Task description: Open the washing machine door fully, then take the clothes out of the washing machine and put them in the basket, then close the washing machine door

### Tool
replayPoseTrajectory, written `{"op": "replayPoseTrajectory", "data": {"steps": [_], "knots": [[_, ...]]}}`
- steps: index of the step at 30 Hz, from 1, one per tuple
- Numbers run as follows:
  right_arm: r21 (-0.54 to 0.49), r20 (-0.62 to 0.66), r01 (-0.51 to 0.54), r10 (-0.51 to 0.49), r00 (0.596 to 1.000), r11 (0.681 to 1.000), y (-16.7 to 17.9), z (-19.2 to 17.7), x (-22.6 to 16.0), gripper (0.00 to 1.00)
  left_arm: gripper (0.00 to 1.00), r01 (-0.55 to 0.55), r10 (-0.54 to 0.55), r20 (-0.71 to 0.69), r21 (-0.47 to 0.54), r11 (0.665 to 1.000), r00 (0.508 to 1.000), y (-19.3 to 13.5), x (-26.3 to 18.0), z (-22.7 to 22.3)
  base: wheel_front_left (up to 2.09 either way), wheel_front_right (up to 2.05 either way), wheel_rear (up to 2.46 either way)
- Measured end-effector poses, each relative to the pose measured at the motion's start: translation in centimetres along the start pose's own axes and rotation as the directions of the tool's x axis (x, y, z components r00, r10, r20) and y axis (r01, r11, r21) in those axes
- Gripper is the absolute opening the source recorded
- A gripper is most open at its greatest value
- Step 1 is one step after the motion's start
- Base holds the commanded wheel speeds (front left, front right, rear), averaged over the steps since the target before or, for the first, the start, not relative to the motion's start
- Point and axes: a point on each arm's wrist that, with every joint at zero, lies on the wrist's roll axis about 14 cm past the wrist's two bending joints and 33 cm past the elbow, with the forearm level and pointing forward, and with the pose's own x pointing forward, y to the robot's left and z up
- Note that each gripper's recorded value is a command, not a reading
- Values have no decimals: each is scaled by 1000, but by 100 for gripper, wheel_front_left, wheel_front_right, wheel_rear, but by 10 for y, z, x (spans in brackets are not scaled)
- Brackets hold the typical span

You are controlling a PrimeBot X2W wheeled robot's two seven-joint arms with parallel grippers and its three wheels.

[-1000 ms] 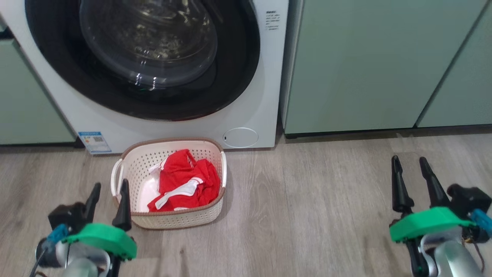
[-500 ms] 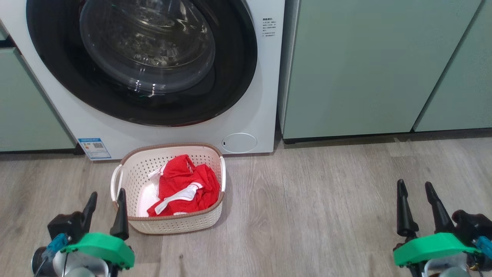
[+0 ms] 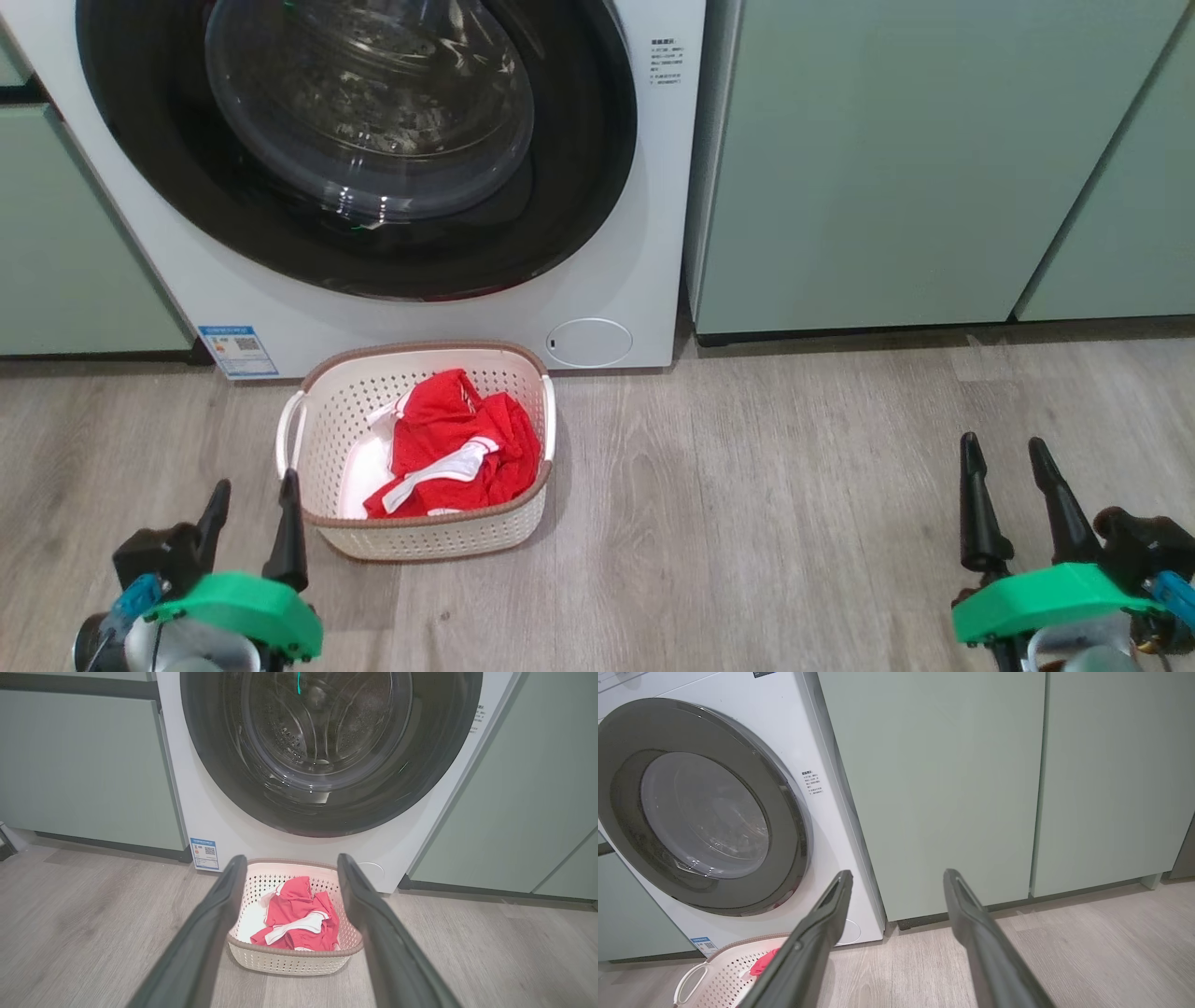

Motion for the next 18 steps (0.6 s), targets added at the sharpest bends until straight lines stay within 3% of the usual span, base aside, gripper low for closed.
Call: {"op": "replayPoseTrajectory", "data": {"steps": [18], "knots": [[-1, -3, -18, 18, 1000, 1000, 6, -1, 4, 100, 100, -28, 28, 0, -7, 1000, 1000, 8, -4, -1, 0, 0, 0]]}}
